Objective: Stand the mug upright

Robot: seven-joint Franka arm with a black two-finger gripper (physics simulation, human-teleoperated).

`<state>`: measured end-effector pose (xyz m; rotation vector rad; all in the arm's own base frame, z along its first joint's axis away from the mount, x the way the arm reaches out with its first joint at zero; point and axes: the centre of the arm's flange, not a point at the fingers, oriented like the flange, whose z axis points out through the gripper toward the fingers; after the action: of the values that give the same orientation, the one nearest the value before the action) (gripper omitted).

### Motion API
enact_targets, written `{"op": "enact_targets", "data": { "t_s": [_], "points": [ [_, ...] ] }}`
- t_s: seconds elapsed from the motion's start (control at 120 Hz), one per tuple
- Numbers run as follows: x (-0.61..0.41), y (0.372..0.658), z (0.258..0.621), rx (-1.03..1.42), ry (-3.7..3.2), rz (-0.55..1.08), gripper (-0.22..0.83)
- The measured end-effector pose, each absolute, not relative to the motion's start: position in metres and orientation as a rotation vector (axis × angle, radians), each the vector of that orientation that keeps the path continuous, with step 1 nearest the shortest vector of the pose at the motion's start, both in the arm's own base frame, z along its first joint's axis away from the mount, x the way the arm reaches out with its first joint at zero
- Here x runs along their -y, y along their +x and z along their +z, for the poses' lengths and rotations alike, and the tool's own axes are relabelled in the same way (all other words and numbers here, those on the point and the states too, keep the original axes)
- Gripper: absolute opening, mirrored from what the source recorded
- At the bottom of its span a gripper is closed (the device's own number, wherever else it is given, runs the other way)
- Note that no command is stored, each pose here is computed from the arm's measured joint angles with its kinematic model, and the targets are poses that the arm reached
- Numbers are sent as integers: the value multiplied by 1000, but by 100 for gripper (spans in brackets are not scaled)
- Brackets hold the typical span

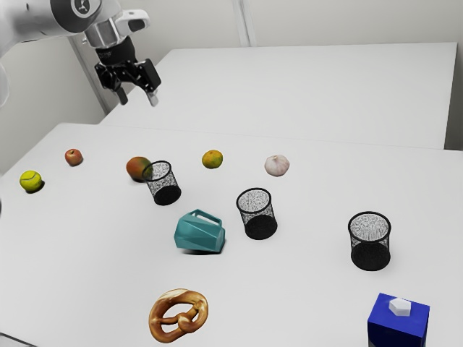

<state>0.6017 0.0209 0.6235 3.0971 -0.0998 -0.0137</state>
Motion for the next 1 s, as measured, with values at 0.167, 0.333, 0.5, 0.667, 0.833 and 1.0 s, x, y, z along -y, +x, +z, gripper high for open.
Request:
{"op": "enact_targets", "data": {
  "t_s": [0.167,0.333,0.5,0.667,0.833,1.0],
  "points": [
    [-21,603,625,115,3097,10,62],
    [-20,596,622,127,3092,-4,62],
    [-17,559,609,104,2983,-64,62],
    [-19,533,562,39,2846,-167,62],
    [-38,527,498,-68,2712,-226,62],
    [-57,524,453,-134,2666,-220,62]
  ]
}}
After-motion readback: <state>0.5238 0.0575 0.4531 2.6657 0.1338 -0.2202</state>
